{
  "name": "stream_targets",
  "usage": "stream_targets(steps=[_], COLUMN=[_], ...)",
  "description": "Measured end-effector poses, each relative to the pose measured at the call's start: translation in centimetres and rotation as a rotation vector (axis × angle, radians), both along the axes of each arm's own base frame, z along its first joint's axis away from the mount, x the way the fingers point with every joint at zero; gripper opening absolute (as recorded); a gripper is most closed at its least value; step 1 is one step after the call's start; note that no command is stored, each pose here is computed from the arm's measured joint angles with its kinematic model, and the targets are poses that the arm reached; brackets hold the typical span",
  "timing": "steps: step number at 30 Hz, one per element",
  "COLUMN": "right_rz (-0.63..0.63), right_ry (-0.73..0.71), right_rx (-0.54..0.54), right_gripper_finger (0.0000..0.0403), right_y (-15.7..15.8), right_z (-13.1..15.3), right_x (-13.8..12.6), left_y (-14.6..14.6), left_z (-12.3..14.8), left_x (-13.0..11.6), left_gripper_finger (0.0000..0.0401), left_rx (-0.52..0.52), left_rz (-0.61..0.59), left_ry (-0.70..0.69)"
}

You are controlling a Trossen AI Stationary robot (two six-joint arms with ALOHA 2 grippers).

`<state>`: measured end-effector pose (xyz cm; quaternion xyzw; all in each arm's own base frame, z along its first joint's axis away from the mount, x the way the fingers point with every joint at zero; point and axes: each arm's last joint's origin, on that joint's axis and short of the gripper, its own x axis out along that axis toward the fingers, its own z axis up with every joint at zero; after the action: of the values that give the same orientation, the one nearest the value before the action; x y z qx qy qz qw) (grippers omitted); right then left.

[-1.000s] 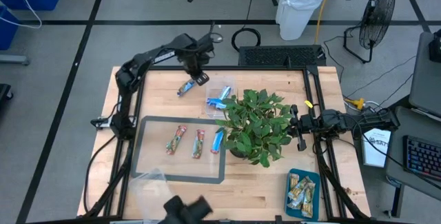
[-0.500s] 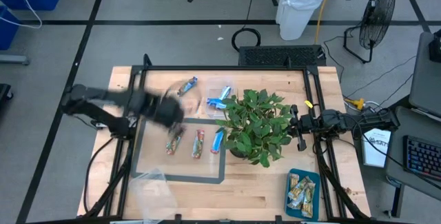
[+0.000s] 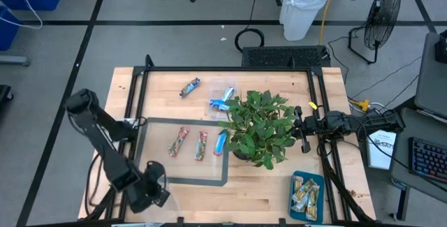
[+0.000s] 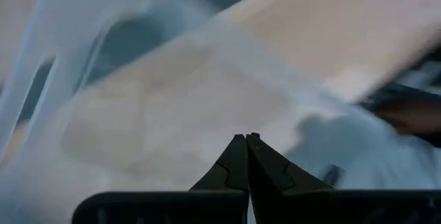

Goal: Pick and place Granola Bars by type
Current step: Adjust the bottom transparent bin

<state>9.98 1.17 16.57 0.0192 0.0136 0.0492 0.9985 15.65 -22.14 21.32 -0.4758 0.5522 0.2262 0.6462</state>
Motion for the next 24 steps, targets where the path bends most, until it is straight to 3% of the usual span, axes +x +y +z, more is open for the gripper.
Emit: stream_targets(steps=[5,11,19,24], right_rz=[0.000,0.000,0.000,0.000], right_ry=[0.000,0.000,0.000,0.000], right_rx=[0.000,0.000,0.000,0.000], right_gripper_finger=[0.0000,0.0000,0.0000,0.0000], right_y=[0.0,0.0,0.0,0.0], right_z=[0.0,0.0,0.0,0.0], right_x=[0.0,0.0,0.0,0.0], left_y=[-1.0,-0.4,2.2,3.9], left_z=[-2.2,-2.7,-1.8,-0.7], left_x=[-0.5,-0.7,-3.0,-3.9], left_gripper_finger=[0.0004,0.0003,0.0005,0.0007], left_rx=[-0.044,-0.006,0.146,0.274], left_rz=[0.067,0.083,0.098,0.129], left_ry=[0.261,0.370,0.688,0.695])
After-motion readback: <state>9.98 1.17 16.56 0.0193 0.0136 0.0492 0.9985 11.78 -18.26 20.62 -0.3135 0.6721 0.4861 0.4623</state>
